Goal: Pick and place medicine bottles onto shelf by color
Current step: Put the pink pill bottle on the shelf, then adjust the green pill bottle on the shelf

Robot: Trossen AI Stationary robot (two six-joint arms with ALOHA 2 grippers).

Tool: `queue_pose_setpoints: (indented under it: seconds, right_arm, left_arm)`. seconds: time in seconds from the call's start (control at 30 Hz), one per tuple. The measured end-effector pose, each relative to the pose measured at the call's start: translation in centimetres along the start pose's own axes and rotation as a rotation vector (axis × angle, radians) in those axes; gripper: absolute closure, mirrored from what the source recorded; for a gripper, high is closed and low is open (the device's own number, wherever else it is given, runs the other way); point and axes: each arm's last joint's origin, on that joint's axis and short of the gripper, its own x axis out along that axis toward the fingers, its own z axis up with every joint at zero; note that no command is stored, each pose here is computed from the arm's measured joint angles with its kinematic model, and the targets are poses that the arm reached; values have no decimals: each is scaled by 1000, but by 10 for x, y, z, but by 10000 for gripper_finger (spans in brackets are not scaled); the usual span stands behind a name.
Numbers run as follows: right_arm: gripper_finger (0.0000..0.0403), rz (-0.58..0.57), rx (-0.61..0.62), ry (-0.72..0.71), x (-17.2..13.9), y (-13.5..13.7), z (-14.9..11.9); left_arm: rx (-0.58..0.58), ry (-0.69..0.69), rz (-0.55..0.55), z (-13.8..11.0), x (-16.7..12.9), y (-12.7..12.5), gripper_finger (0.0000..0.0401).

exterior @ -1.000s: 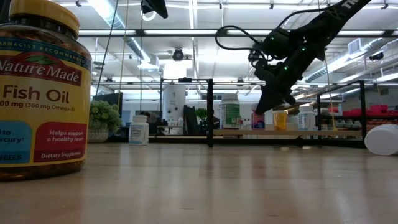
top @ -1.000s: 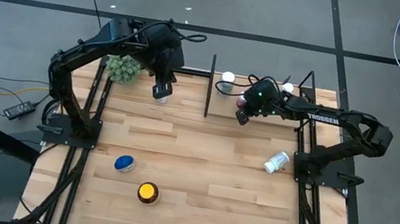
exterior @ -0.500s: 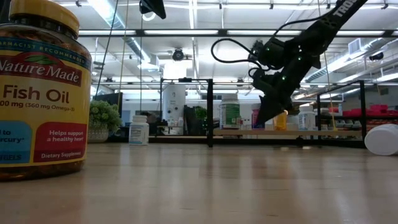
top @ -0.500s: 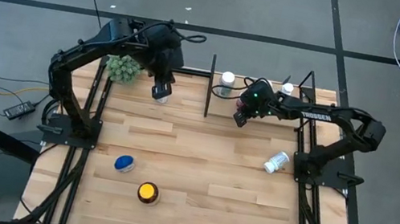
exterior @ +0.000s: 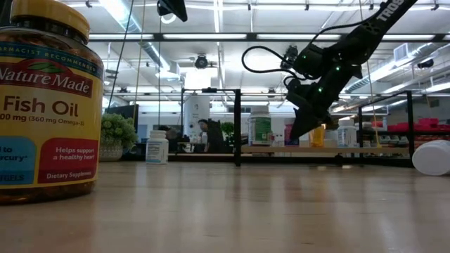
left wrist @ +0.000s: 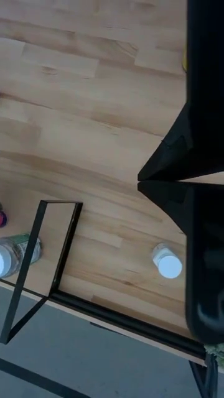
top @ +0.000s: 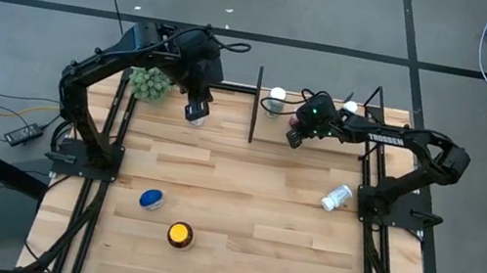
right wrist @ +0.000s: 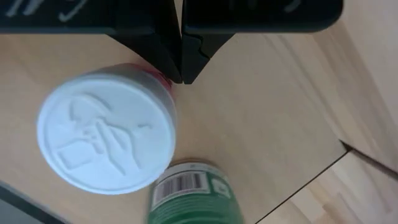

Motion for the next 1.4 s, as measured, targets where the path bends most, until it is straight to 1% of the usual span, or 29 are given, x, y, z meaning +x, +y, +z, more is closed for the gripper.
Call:
queue_pose_setpoints:
  seconds: [0.1,0.3,0.63,0.87,1.03,1.13,1.23,1.3,1.4]
  right_arm:
    - [398,-10,8,-14,0,-5,2]
    - [398,-33,34,-40,-1,-16,6]
    - [398,-64,68,-79,-2,-30,10]
    - [398,-69,71,-83,-3,-32,11]
    - [398,-68,68,-87,-3,-32,11]
    - [398,-26,93,-83,-3,-30,11]
    - [398,40,106,-71,-2,-21,10]
    - [398,69,94,-71,-1,-13,10]
    - [398,101,54,-111,-1,1,12]
  left_arm:
    - [0,2,0,0,0,0,384]
    - [-1,6,-1,-1,0,0,397]
    - [-7,6,0,-1,0,0,383]
    - [-7,6,-1,-1,0,0,397]
    - [-8,6,0,-1,0,0,388]
    - [-8,6,-1,-1,0,0,384]
    - [-8,6,0,-1,0,0,391]
    - [-8,6,-1,-1,0,0,396]
    - [-9,6,0,-1,0,0,397]
